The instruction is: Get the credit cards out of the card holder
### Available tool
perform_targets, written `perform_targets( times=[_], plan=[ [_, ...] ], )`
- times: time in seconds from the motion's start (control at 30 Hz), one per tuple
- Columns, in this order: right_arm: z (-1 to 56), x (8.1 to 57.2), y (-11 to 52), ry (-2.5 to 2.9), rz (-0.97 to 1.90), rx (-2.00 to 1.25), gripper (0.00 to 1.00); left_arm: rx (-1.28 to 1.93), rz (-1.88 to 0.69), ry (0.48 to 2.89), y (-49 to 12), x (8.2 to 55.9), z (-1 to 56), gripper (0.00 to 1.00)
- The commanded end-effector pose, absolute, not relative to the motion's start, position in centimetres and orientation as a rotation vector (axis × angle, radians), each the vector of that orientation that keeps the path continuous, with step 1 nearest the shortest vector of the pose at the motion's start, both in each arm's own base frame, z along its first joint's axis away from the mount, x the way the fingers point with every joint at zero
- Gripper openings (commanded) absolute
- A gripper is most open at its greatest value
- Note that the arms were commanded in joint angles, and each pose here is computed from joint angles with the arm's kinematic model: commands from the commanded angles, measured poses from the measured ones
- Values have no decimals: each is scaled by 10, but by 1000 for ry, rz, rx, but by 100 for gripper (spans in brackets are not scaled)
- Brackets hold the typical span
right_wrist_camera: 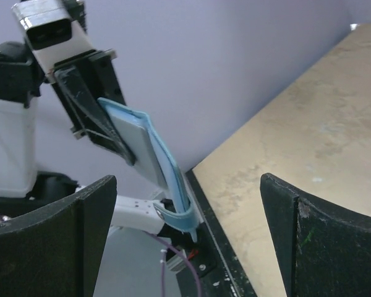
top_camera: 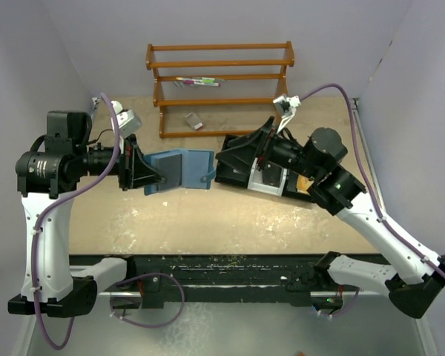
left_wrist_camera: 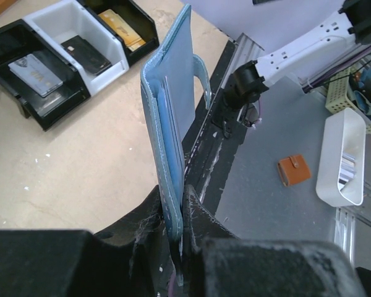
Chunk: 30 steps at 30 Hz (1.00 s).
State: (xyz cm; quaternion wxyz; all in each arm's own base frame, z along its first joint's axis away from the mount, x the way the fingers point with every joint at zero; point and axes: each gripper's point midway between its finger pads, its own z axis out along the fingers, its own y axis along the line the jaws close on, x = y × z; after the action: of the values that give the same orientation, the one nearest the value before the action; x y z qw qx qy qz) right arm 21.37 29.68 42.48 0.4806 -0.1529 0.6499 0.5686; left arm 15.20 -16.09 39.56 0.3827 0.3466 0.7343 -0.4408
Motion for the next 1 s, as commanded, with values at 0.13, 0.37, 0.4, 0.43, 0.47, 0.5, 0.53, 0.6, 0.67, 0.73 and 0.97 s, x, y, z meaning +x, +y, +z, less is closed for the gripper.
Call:
perform_targets(
  times=[0.13, 0.37, 0.4, 0.43, 0.47, 0.5, 0.53, 0.6, 0.67, 0.73, 0.97],
  plan=[
    [468, 182, 327, 1421, 1504, -511, 97, 972, -1275, 1719, -173, 127, 426, 0],
    [466, 164, 345, 1415, 1536, -580, 83, 969, -1308, 1730, -174, 127, 423, 0],
    [464, 164, 347, 1422, 1533, -582, 80, 969, -1307, 1731, -174, 127, 422, 0],
    [462, 162, 350, 1427, 1535, -590, 77, 968, -1304, 1732, -173, 126, 422, 0],
    [461, 162, 353, 1432, 1537, -593, 74, 969, -1305, 1733, -173, 127, 422, 0],
    [458, 162, 356, 1443, 1536, -597, 69, 970, -1305, 1730, -174, 126, 422, 0],
    [457, 161, 360, 1454, 1538, -600, 64, 969, -1310, 1729, -174, 125, 423, 0],
    [453, 161, 366, 1475, 1535, -603, 51, 971, -1316, 1722, -174, 124, 424, 0],
    [449, 161, 371, 1492, 1532, -606, 38, 974, -1319, 1719, -174, 122, 425, 0],
    [448, 162, 371, 1500, 1532, -595, 23, 974, -1319, 1718, -174, 122, 425, 0],
    [445, 157, 354, 1501, 1554, -500, 0, 986, -1348, 1700, -175, 117, 427, 30]
  ],
)
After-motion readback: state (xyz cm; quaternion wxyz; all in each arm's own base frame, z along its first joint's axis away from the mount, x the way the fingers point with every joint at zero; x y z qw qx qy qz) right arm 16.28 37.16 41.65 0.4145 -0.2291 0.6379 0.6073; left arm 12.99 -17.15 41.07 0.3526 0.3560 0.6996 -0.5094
